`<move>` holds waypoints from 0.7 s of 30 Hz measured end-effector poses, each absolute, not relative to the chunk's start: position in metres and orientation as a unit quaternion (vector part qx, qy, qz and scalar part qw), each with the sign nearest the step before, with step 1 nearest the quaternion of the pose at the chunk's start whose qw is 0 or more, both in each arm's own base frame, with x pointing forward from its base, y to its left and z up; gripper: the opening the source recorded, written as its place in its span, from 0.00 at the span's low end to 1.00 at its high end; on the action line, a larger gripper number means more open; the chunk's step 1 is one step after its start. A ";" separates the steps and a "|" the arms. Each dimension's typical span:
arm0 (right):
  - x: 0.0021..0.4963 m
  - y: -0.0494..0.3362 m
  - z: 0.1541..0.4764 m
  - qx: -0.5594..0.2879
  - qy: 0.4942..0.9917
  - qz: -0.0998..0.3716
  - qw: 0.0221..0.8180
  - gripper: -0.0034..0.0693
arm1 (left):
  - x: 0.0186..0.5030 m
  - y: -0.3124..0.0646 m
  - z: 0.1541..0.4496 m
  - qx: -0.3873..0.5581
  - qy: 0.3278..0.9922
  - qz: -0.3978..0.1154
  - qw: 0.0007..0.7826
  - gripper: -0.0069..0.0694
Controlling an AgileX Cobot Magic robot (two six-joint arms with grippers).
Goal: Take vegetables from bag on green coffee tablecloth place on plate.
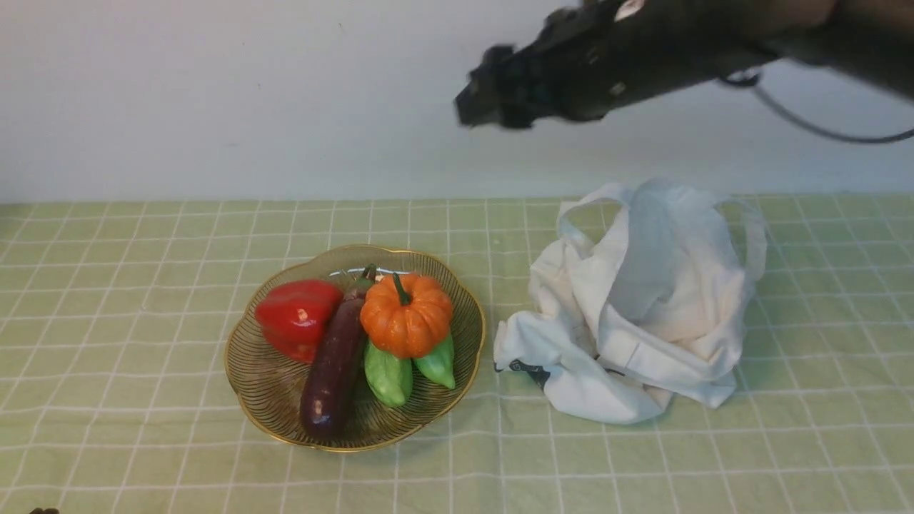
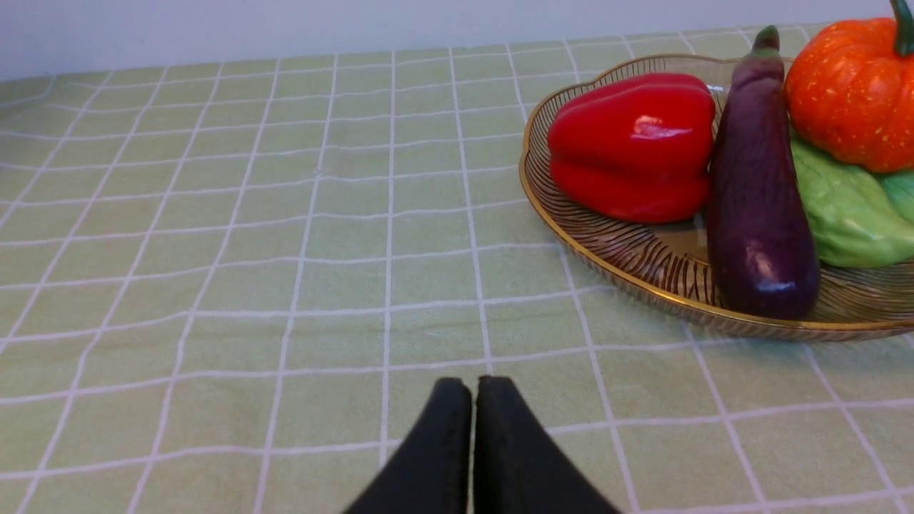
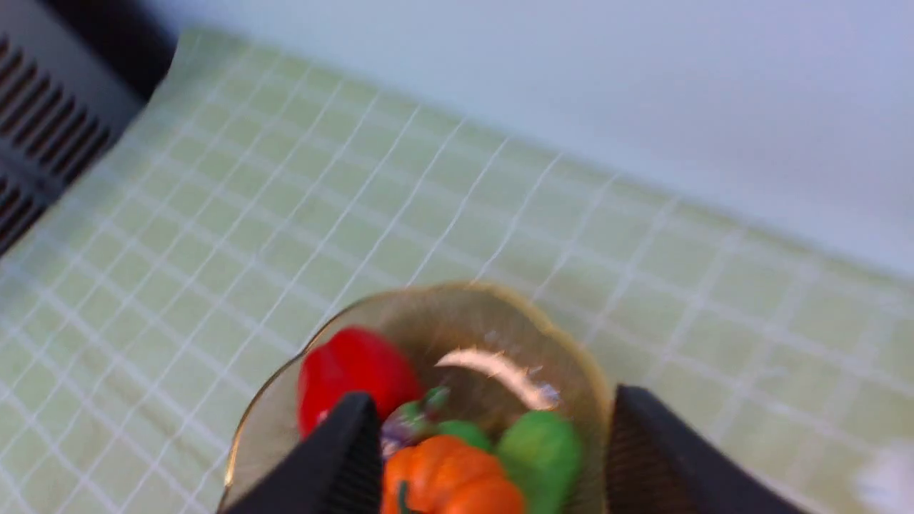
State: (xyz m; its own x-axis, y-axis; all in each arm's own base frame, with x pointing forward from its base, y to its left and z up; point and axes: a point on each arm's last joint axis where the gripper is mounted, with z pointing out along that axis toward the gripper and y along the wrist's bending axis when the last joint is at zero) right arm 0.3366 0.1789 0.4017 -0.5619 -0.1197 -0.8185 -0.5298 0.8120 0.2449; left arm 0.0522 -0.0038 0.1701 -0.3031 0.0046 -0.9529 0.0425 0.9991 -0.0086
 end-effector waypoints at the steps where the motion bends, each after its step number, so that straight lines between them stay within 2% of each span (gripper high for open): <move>1: 0.323 0.165 0.422 -0.187 0.844 0.227 0.448 0.39 | 0.052 -0.004 0.170 0.015 0.807 -0.016 0.590 0.08; 4: 0.282 0.130 0.467 -0.173 0.830 0.175 0.501 0.17 | 0.052 -0.004 0.170 0.015 0.807 -0.016 0.590 0.08; 5: 0.252 0.111 0.493 -0.160 0.812 0.155 0.539 0.10 | 0.052 -0.004 0.170 0.015 0.807 -0.016 0.590 0.08; 7: 0.213 0.089 0.519 -0.139 0.787 0.137 0.585 0.06 | 0.052 -0.004 0.170 0.015 0.807 -0.016 0.590 0.08; 9: 0.147 0.054 0.543 -0.101 0.737 0.128 0.656 0.03 | 0.052 -0.004 0.170 0.015 0.807 -0.016 0.590 0.08; 11: 0.112 0.037 0.546 -0.083 0.709 0.129 0.688 0.03 | 0.052 -0.004 0.170 0.015 0.807 -0.016 0.590 0.08; 12: 0.073 0.020 0.544 -0.067 0.669 0.134 0.728 0.03 | 0.052 -0.004 0.170 0.015 0.807 -0.016 0.590 0.08; 14: 0.035 0.003 0.530 -0.057 0.617 0.138 0.772 0.03 | 0.052 -0.004 0.170 0.015 0.807 -0.016 0.590 0.08; 15: 0.010 -0.007 0.517 -0.054 0.581 0.139 0.800 0.03 | 0.052 -0.004 0.170 0.015 0.807 -0.016 0.590 0.08; 17: -0.023 -0.020 0.491 -0.045 0.540 0.150 0.827 0.03 | 0.052 -0.004 0.170 0.015 0.807 -0.016 0.590 0.08; 19: -0.029 -0.023 0.477 -0.042 0.538 0.156 0.827 0.03 | 0.052 -0.004 0.170 0.015 0.807 -0.016 0.590 0.08; 21: -0.023 -0.020 0.450 -0.041 0.566 0.157 0.808 0.03 | 0.052 -0.004 0.170 0.015 0.807 -0.016 0.590 0.08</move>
State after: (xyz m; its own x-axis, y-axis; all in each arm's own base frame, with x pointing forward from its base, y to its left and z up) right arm -0.0229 -0.0205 0.4499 0.3098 0.2072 -0.9279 -0.2998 0.9475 0.1115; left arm 0.0522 -0.0038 0.1701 -0.3031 0.0046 -0.9529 0.0425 0.9991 -0.0086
